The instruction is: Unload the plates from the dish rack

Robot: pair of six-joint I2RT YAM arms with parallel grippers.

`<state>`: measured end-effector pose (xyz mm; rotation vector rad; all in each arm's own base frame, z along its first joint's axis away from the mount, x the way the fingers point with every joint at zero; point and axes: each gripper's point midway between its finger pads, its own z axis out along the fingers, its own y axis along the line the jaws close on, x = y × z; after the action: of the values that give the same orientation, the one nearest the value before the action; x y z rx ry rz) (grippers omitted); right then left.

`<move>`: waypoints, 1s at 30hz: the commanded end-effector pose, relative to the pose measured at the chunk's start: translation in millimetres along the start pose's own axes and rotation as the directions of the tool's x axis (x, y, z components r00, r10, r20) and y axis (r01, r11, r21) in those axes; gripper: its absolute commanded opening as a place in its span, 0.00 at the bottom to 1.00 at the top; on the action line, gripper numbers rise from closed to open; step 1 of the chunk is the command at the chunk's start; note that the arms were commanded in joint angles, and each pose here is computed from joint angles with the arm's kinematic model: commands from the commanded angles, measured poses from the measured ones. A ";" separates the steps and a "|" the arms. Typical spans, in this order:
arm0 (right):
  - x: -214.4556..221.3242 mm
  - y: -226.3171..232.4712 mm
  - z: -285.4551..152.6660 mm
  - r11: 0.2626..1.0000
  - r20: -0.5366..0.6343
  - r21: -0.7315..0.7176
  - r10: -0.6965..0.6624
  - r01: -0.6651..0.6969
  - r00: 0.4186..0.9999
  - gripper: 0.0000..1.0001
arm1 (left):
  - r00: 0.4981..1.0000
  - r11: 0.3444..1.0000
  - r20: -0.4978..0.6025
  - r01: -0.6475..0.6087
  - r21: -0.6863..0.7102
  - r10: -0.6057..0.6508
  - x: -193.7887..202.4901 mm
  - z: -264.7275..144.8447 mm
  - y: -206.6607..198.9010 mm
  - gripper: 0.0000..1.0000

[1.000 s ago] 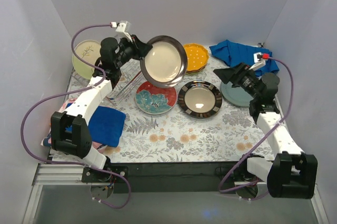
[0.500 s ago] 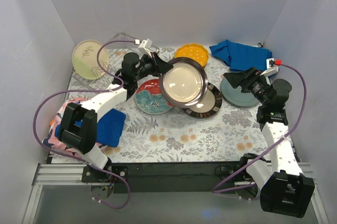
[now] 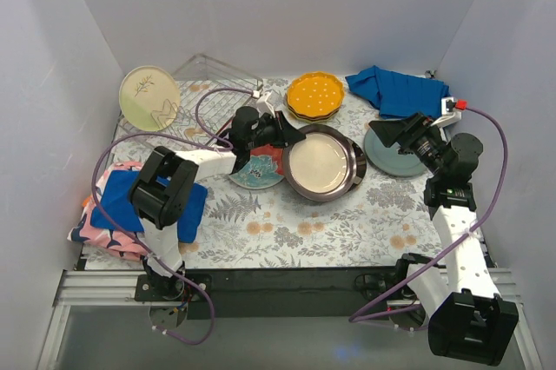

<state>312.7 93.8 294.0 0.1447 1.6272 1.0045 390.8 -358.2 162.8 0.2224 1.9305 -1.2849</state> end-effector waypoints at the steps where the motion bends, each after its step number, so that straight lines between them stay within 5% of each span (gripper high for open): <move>1: -7.1 6.0 -2.1 0.999 0.025 -0.017 -0.028 0.028 0.999 0.89 | 0.993 0.984 0.115 -0.026 0.175 0.006 -38.6 3.1 -49.3 0.00; 19: -4.2 -8.1 0.9 1.000 0.032 0.024 -0.019 0.018 0.999 0.89 | 0.997 0.988 0.073 -0.013 0.155 0.001 -19.2 49.6 -13.2 0.00; 30: -6.3 -6.5 2.1 1.000 0.030 0.019 -0.021 0.020 0.999 0.89 | 0.995 0.991 0.085 -0.061 0.119 0.051 -12.6 65.5 3.6 0.40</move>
<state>318.9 89.5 285.1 0.1805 1.6450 0.9913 426.1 -394.0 109.6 0.2073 1.9279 -1.3451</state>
